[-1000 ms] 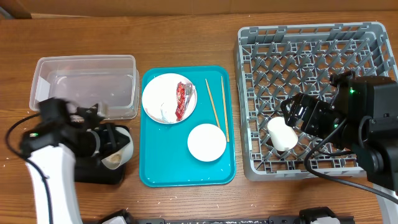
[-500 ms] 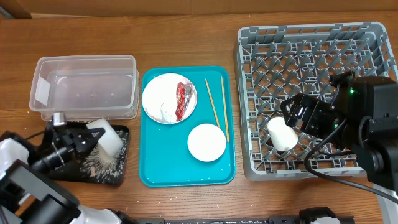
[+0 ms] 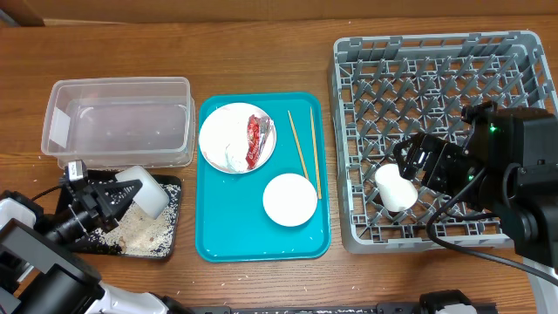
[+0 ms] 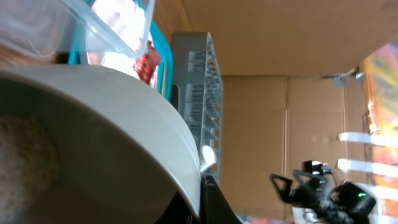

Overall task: Sort waste into correct bins and load items into the dishwasher
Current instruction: 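Tip the rice out of the bowl onto the black tray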

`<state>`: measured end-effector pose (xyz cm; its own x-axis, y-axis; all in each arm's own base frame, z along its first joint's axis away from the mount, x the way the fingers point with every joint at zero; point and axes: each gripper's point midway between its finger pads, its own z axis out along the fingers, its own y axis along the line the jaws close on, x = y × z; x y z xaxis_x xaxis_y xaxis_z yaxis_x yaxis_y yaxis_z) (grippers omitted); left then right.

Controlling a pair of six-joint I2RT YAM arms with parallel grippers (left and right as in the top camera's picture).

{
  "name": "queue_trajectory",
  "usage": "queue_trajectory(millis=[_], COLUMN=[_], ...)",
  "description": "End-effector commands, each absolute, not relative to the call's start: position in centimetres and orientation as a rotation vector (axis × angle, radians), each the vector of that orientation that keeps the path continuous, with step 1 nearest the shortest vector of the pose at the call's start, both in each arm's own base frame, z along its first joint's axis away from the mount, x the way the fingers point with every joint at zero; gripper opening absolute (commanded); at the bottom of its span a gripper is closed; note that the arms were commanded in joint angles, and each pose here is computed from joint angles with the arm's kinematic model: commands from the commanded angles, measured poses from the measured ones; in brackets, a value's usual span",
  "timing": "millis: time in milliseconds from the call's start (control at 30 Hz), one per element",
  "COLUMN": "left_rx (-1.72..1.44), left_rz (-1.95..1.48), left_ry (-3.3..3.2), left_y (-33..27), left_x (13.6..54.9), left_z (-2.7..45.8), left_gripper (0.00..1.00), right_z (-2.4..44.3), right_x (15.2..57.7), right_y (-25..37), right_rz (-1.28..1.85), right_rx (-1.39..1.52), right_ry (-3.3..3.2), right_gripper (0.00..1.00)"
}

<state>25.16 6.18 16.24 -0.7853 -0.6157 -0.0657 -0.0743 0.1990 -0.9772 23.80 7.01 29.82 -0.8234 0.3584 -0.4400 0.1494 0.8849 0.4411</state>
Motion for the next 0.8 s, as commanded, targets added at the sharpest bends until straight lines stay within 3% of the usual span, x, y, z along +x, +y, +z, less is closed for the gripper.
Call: queue_trajectory(millis=[0, 767], left_rx=[-0.599, -0.535], left_rz=[-1.600, -1.488], left_ry=[2.026, 2.299], left_y=[6.1, 3.9], left_x=[25.1, 23.0], left_z=[16.6, 16.8], left_gripper=[0.04, 0.04], right_z=[30.7, 30.6], right_x=[23.9, 23.6], right_y=[6.9, 7.3], right_rz=[0.535, 0.567], right_rx=[0.358, 0.353], right_ry=[2.500, 2.511], right_gripper=[1.00, 1.00])
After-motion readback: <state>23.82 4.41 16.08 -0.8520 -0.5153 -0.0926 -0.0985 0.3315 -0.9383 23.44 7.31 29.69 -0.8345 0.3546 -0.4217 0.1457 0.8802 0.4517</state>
